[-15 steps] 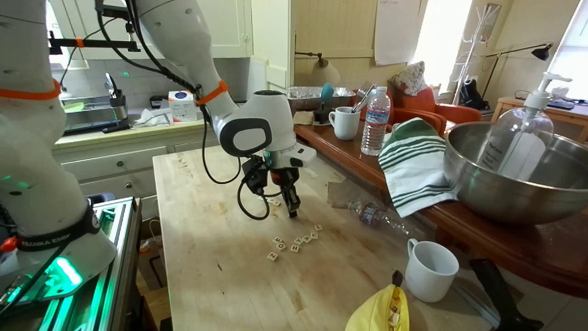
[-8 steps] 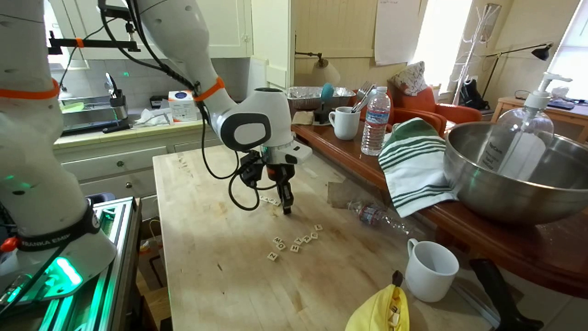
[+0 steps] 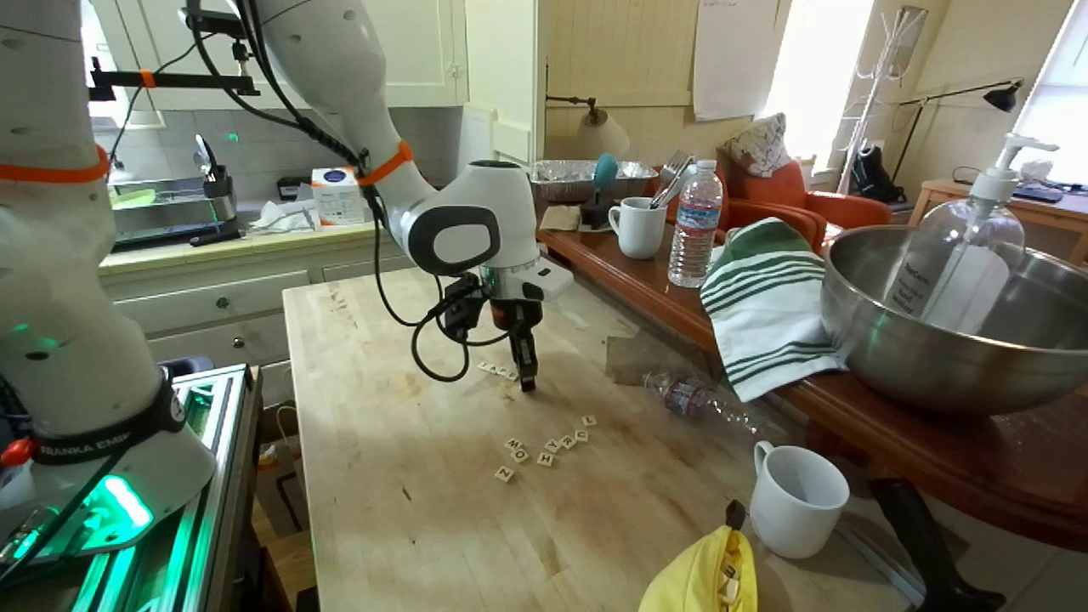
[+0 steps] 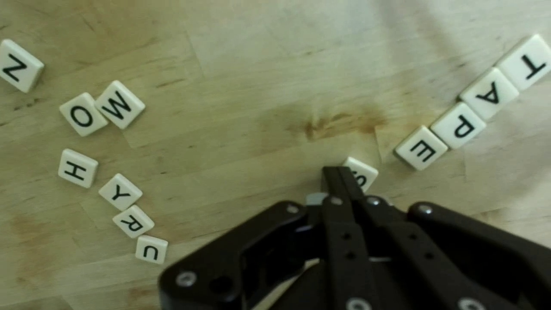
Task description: Use the tiles to create the word 'Tapes'.
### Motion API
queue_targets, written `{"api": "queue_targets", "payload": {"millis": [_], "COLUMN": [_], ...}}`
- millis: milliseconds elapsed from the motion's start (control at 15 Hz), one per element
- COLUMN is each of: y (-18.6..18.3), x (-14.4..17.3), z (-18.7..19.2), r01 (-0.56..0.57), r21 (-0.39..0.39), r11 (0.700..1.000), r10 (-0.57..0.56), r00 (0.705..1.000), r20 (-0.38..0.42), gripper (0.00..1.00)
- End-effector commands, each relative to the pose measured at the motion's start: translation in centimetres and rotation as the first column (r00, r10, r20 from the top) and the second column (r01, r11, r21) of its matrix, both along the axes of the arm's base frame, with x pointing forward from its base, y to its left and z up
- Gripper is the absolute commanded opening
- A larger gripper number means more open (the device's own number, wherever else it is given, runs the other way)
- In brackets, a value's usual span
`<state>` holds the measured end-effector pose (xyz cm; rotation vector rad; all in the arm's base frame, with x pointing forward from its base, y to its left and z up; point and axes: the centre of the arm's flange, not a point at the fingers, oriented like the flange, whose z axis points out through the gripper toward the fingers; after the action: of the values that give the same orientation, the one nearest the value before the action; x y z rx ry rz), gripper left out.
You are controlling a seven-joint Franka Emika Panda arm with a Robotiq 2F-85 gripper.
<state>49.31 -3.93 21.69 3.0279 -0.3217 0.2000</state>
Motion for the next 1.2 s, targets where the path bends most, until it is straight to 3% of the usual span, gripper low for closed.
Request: {"api": "queue_targets", "payload": {"millis": [0, 1133], "y": [1.6, 3.0], "x": [-0.7, -0.5], "z": [-2.4, -2.4], "r01": [0.035, 0.109], "r21": [-0.001, 0.032], "r11": [0.999, 0.993], "r10": [-0.035, -0.106], "r00": [0.998, 0.991], "r20": [-0.054, -0.078], "gripper": [0.00, 0.00]}}
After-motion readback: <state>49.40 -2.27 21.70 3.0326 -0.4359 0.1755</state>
